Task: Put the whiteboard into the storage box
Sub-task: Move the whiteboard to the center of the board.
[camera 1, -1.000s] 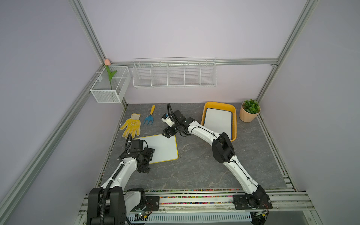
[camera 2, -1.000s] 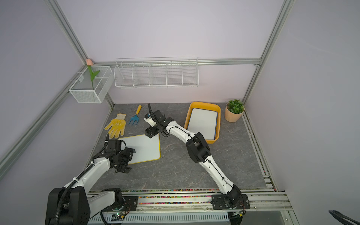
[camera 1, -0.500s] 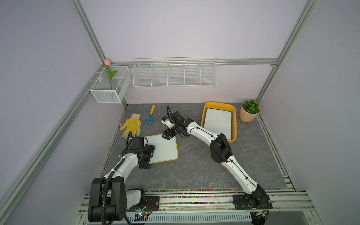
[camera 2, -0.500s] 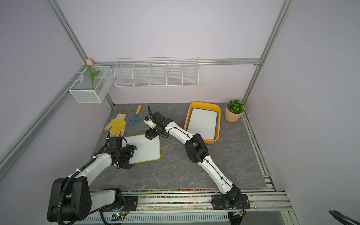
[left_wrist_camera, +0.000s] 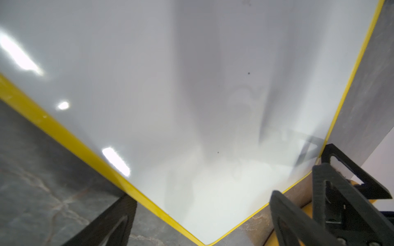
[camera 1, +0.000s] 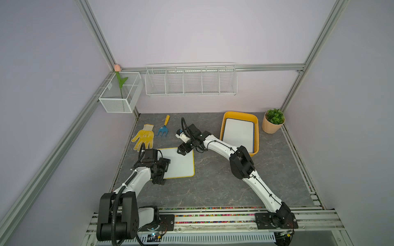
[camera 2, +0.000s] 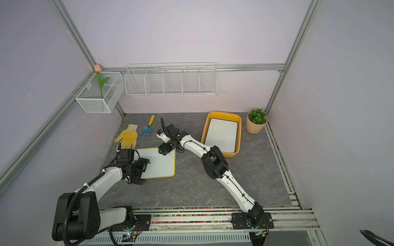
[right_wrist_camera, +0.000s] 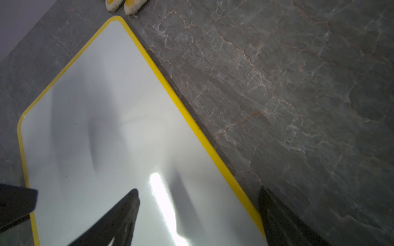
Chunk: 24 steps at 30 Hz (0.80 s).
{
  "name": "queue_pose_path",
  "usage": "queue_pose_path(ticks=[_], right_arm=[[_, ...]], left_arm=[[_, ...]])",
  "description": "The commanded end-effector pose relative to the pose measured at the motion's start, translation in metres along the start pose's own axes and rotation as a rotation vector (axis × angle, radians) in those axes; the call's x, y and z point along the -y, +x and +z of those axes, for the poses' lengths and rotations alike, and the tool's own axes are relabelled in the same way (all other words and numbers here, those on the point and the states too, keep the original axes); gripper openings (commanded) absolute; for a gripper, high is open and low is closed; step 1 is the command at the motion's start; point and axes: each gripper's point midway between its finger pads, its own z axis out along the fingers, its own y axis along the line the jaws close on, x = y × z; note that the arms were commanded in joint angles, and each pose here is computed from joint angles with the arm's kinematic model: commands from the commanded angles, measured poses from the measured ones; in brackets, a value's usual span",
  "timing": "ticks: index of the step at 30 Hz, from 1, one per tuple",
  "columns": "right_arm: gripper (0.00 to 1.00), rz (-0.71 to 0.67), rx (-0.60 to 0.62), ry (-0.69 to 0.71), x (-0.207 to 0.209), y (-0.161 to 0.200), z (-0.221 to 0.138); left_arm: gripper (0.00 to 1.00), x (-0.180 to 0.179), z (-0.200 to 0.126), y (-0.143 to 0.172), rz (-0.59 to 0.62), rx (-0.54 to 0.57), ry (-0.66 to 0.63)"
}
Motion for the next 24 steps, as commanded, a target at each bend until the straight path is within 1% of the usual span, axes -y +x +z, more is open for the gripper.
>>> queue_pose_path(ticks=[1,6,12,18,19,24], right_arm=[[0.89,0.019,-0.115,-0.051,-0.023,0.031,0.005],[0.90,0.028,-0.160,-0.060,-0.035,0.062,0.009],[0.91,0.066,-0.135,-0.054,-0.049,0.079,-0.015],[0.94,0.184,-0.119,-0.027,-0.063,0.106,-0.034],[0.94,0.208,-0.121,-0.021,-0.069,0.113,-0.036],[0.95,0.278,-0.126,0.038,-0.098,0.137,-0.038]], left_arm=[[0.99,-0.020,0.004,-0.004,0.014,0.029,-0.062],[0.99,-0.021,0.005,-0.005,0.037,0.026,-0.073],[0.99,-0.020,0.003,-0.005,0.090,0.026,-0.079],[0.98,-0.010,0.006,-0.001,0.180,-0.002,-0.064],[0.98,-0.007,0.007,0.002,0.230,-0.009,-0.060],[0.98,0.003,0.020,0.022,0.320,-0.062,-0.060]])
